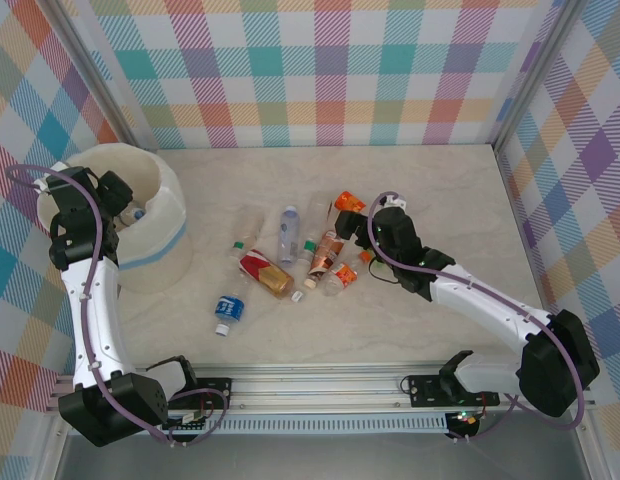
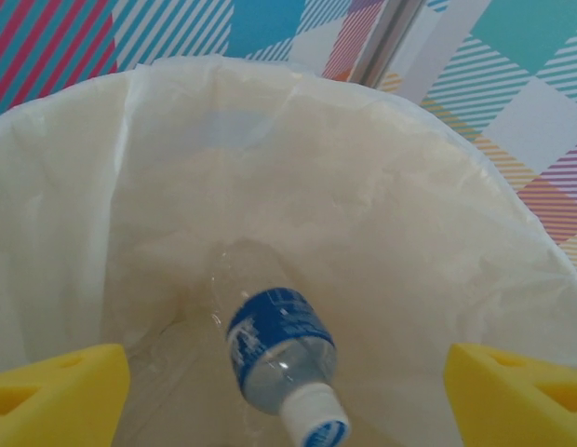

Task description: Put the plastic bottles in the bin

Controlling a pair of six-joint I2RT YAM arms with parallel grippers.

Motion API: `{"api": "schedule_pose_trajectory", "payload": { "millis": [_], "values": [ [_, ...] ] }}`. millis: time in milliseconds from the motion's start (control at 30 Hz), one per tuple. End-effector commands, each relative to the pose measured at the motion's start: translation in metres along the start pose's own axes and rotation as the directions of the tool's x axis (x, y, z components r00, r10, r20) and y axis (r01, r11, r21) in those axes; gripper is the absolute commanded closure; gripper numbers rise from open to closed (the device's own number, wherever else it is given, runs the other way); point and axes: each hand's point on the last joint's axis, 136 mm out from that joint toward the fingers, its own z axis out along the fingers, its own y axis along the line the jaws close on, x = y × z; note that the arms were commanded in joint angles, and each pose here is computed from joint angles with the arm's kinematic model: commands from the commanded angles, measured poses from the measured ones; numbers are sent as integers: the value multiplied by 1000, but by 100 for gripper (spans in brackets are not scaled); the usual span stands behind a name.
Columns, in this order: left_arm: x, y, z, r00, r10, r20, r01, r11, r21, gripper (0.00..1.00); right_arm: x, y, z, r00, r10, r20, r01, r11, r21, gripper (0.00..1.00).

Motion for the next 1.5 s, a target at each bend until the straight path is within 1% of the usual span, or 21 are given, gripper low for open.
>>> {"api": "schedule_pose_trajectory", "payload": {
  "millis": [0,67,200,367,433,533,567,733,800,833,867,967,1100,1167,1200,1333,1400,1467],
  "values": [
    [-8,-5,-5,999,-35,20,34,999,40,11,-3,1,0,1000,-26,-10,26,1000,2,0],
    [-10,-9,-7,999,-42,29,40,997,70,9,0,-1,0,999,-32,-21,33,999,12,0],
    [-11,-23,-13,995,-83,49,74,983,169,5,8,-11,-1,997,-60,-47,62,997,48,0],
    [-7,-38,-14,994,-109,12,103,963,247,4,21,-32,-1,987,-127,-102,140,982,128,0],
    [-5,-44,-13,993,-120,-8,117,953,280,4,26,-43,0,977,-176,-123,195,967,166,0],
    [-1,-57,-14,992,-123,-36,128,933,336,3,31,-68,1,961,-223,-164,260,930,258,0],
    [-1,-61,-15,992,-119,-39,125,928,351,0,33,-75,1,954,-236,-186,281,921,272,0],
    [4,-84,-24,994,-92,-53,106,891,441,0,42,-102,4,921,-287,-262,360,885,295,0],
    [6,-97,-34,997,-69,-42,80,862,501,0,44,-111,5,905,-310,-291,394,870,296,0],
    [7,-113,-45,998,-53,-19,54,827,560,0,47,-114,6,896,-318,-311,406,869,282,1],
    [8,-121,-54,999,-46,3,35,802,596,0,50,-117,8,886,-320,-336,414,872,263,1],
    [14,-140,-76,999,-26,47,-13,741,672,0,59,-121,10,858,-326,-397,431,878,208,4],
    [30,-161,-96,998,1,61,-46,668,743,0,66,-128,15,829,-336,-448,460,864,204,6],
    [42,-175,-103,999,21,45,-48,624,780,0,68,-133,18,826,-324,-461,461,859,222,13],
    [48,-181,-106,999,32,34,-46,602,797,0,69,-134,19,826,-317,-466,458,859,228,14],
    [82,-212,-118,994,103,-41,-16,503,864,0,78,-133,26,825,-298,-479,436,877,204,15],
    [100,-226,-124,986,150,-75,-3,463,887,0,81,-135,29,827,-277,-489,424,879,219,15],
    [118,-238,-128,974,200,-108,11,434,901,0,85,-143,31,824,-248,-510,420,871,254,15]
  ]
}}
